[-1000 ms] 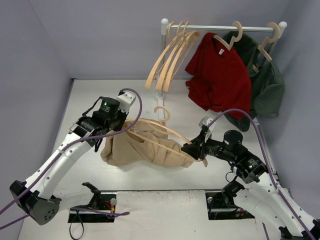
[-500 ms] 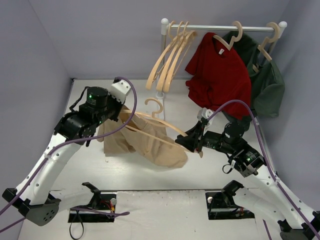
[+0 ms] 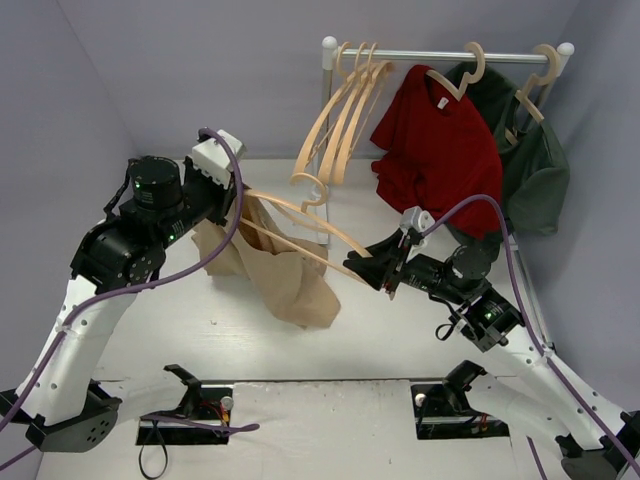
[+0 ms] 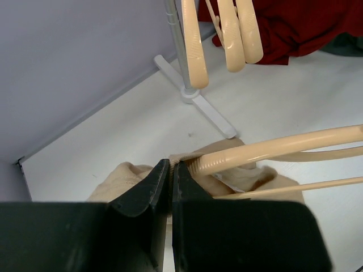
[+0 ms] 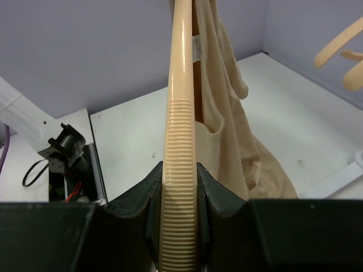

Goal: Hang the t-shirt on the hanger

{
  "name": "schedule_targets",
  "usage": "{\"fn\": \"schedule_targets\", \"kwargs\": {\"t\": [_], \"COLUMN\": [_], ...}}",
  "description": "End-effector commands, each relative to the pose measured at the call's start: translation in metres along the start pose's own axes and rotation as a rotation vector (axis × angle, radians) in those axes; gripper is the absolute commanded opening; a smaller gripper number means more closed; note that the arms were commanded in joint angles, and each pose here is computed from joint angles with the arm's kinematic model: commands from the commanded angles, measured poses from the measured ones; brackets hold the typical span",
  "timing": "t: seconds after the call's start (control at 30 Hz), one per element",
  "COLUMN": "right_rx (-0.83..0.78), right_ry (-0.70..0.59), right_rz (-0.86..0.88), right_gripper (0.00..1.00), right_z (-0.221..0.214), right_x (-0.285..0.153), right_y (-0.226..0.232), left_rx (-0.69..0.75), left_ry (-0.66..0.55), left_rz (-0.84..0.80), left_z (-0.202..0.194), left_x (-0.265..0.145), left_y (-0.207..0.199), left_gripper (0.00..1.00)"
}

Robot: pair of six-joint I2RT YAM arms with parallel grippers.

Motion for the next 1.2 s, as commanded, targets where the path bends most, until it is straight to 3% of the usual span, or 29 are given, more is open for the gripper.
{"fn": "schedule_targets", "kwargs": {"t": [0.0, 0.17, 0.3, 0.9, 1.17], "right_rx": [-0.188, -0.206, -0.215, -0.182, -0.192], "right_ry": [-0.229, -0.177, -0.195, -0.193, -0.251], "right_rz": [-0.006, -0.046, -0.060, 0.142, 0.131], "right_gripper": [0.00, 0.00, 0.00, 0.00, 0.00], "right_z": [0.071, 0.059, 0.061, 0.053, 0.066], "right_x": [0.004, 0.003, -0.003, 0.021, 0.033], "right_y": [0.004, -0.004, -0.003, 0.025, 0.019], "left_rx": [-0.034, -0.020, 0.003, 0.121, 0.096], "left_ry": [-0.036, 0.002, 0.023, -0.027, -0.133], "left_rz": [0.196, 0.348, 0.374, 0.139, -0.060], "left_z": [0.014, 0.013, 0.012, 0.024, 0.049], "left_x": [-0.014, -0.018, -0.015, 0.000, -0.002], "left_y": [0.027, 0.048, 0.053, 0.028, 0.002], "left_gripper": [0.00, 0.00, 0.00, 0.00, 0.00]}}
Point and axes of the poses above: each gripper's point midway between its finger pads, its own x axis out along the fingers, its own y axis along the line the jaws close on, z = x × y, the point moved 4 cm from there along -x, back along the fingers
